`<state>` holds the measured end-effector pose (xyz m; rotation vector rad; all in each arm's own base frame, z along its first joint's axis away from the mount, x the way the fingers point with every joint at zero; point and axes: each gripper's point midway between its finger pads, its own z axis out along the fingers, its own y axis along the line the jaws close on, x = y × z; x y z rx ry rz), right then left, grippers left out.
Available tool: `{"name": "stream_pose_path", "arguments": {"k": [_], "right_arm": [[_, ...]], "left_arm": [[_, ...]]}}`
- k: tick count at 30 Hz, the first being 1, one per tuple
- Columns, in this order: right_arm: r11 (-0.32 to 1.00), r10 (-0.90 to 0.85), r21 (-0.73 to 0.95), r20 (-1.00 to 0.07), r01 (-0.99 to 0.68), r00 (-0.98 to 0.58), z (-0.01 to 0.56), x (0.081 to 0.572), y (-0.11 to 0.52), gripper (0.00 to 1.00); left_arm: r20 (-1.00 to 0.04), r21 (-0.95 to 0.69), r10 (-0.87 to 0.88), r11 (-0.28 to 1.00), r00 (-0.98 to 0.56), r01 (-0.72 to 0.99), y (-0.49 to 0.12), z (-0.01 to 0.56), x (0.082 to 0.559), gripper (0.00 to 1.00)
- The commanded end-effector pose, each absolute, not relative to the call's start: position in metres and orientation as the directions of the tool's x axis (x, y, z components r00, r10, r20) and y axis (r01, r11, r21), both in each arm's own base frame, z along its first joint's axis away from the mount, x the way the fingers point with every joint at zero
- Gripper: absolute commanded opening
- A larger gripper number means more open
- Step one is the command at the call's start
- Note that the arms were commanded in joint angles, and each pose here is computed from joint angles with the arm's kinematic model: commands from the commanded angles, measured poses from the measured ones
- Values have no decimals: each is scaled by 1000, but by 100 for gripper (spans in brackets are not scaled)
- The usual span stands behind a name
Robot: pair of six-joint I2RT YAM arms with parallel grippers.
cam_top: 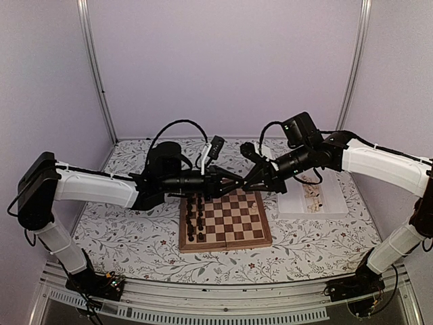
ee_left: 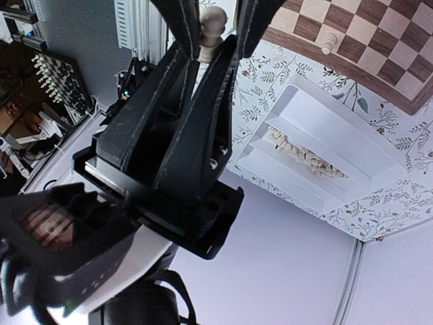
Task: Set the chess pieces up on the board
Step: Place the chess piece on the chessboard.
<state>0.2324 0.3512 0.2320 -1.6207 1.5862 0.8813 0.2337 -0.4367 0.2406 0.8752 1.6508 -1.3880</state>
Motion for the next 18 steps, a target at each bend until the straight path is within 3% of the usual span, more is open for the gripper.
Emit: {"name": "stream_pose_path", "arguments": {"k": [1, 4, 11, 18], "right_arm": [[1, -493, -55, -869, -998, 48, 249, 233, 349, 10], [6, -499, -58, -865, -998, 47, 246, 234, 348, 15], [39, -415, -10, -910, -999, -7, 263, 249, 294, 58], [316, -405, -59, -911, -947, -78, 245, 298, 229, 62]], "left_arm": [[-889, -450, 30, 133, -457, 883, -444, 244, 228, 16], [-893, -443, 22, 132, -449, 887, -443, 247, 228, 9], [-910, -365, 129, 209, -395, 907, -444, 241, 237, 3], [-826, -189, 457, 328, -331, 925, -440, 187, 227, 2]]}}
